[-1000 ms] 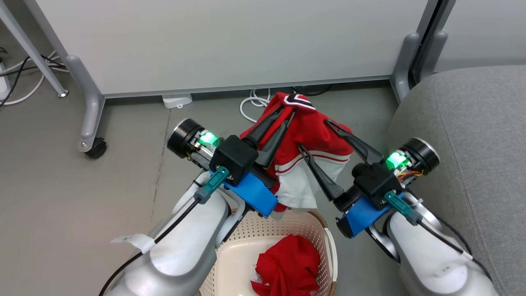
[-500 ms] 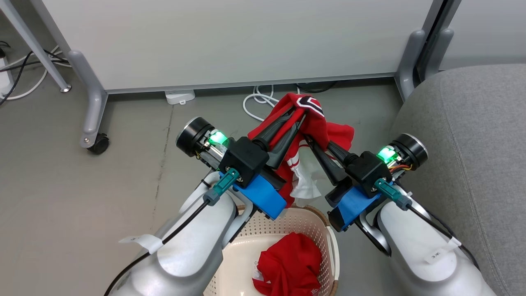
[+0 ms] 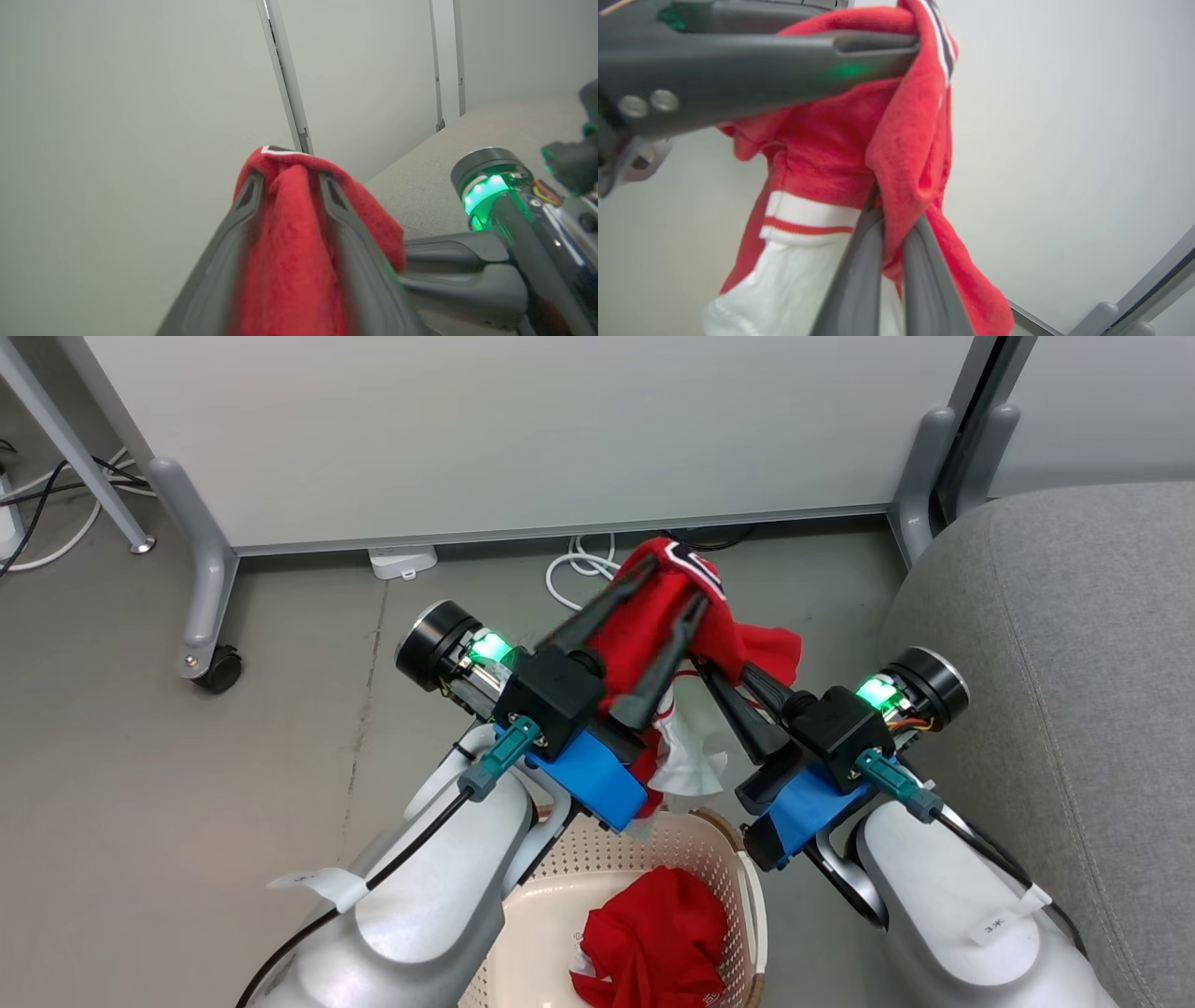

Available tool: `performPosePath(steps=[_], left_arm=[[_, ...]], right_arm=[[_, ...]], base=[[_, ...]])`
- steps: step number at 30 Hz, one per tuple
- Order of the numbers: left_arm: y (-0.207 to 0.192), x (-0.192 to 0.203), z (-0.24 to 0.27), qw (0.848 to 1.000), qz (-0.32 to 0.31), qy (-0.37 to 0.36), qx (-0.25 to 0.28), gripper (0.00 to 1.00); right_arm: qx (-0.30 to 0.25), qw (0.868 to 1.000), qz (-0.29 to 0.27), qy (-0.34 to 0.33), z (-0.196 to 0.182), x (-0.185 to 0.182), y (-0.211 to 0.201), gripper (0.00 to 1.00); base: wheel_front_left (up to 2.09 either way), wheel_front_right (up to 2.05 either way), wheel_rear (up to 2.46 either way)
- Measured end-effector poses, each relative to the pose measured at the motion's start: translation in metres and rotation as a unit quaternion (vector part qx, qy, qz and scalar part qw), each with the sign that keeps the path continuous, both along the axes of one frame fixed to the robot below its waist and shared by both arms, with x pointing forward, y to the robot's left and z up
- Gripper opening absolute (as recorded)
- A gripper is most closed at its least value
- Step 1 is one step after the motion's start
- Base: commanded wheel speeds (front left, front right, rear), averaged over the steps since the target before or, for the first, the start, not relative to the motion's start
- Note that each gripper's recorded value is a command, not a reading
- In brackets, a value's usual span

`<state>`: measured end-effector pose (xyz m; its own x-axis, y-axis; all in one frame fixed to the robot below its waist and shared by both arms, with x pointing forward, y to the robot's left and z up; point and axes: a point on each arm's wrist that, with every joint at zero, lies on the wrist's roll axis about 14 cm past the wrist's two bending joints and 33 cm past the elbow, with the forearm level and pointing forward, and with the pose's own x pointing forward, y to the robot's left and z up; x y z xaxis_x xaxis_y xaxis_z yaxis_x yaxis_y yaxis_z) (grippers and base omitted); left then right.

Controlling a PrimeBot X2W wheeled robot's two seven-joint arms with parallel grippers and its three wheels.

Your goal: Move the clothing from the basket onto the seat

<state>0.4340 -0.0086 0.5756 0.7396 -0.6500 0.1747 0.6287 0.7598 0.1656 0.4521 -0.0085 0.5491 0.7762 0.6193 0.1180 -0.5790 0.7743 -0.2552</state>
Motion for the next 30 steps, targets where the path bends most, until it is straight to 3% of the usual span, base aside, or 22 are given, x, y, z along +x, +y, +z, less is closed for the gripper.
performPosePath(steps=[14,30], left_arm=[[0.000,0.001,-0.002,1.000,0.001,-0.001,0.004,1.00],[-0.038,-0.003,-0.023,0.998,-0.052,0.020,0.007,1.00]], right_arm=[[0.014,1.000,-0.014,0.016,-0.007,-0.002,-0.009,0.00],[0.055,0.989,-0.135,0.020,-0.008,-0.006,-0.090,0.00]], base=[[0.00,0.00,0.00],[0.00,0.00,0.00]])
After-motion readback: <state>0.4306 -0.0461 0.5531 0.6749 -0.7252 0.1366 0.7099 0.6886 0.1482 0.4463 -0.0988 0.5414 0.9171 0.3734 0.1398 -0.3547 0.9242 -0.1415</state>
